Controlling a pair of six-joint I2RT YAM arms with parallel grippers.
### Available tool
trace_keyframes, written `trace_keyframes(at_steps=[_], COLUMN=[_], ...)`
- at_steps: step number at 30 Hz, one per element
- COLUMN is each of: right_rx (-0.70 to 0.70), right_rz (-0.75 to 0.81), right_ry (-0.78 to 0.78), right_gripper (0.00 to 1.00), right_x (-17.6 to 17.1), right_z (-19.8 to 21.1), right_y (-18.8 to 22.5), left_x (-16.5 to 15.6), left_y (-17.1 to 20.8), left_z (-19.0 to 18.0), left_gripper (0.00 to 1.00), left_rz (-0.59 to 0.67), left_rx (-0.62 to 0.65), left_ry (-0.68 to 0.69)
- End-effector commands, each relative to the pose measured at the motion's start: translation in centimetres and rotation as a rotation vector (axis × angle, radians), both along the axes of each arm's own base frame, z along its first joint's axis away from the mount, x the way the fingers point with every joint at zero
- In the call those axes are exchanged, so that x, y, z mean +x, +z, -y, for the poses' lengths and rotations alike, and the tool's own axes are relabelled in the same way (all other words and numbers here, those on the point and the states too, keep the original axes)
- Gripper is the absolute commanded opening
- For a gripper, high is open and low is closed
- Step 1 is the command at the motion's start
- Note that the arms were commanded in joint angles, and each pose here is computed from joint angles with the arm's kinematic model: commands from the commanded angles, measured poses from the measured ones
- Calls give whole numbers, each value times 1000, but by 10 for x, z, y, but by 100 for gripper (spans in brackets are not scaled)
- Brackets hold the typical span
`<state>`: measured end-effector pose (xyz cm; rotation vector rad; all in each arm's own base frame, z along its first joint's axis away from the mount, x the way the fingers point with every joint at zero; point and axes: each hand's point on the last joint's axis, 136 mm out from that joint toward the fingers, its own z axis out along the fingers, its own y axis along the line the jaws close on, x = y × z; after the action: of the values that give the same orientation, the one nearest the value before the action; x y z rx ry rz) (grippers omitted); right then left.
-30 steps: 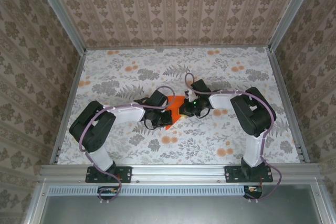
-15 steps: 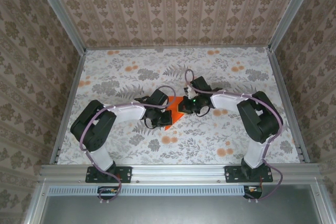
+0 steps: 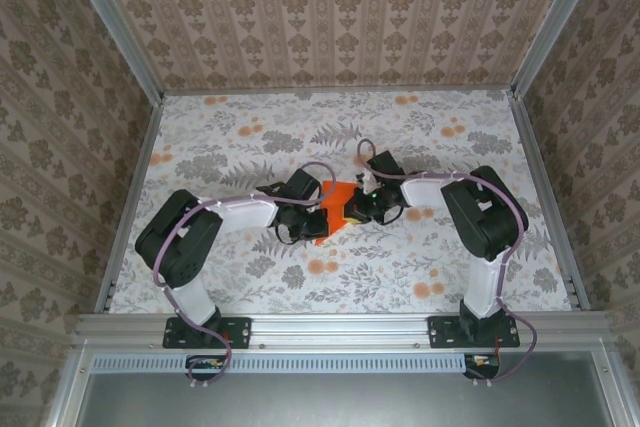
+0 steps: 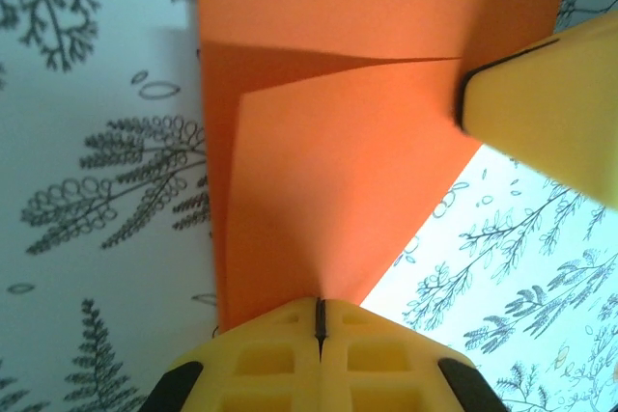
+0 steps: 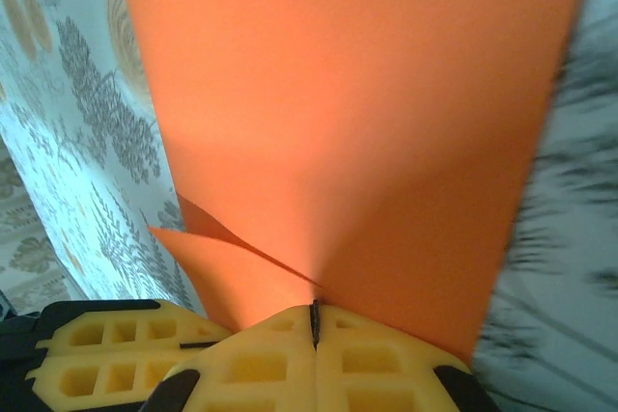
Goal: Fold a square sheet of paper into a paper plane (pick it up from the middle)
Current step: Third fold the triangle at the center of the table.
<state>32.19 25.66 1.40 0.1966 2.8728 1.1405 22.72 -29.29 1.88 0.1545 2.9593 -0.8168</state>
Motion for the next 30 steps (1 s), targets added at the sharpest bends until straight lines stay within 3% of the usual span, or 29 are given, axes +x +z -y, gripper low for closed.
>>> trace_keyframes(at_steps=[1, 8, 14, 20, 30], right_rx=[-107, -44, 20, 27, -48], right_rz=[4, 92, 82, 19, -51], right_ry=[-132, -143, -65, -27, -56], right_gripper=[2, 2, 2, 2, 2], right_x=[15, 19, 6, -5, -19], right_z=[43, 34, -5, -27, -13], right_y=[-9, 30, 34, 13, -17], left_x=[-16, -10, -7, -5, 5], left_y=[-24, -19, -15, -12, 21], left_z=[-24, -18, -16, -14, 4], left_gripper=[0, 0, 0, 0, 0], left_rz=[-74, -49, -38, -32, 62], left_rx=[107, 86, 79, 73, -16], left_ry=[-16, -45, -52, -57, -60])
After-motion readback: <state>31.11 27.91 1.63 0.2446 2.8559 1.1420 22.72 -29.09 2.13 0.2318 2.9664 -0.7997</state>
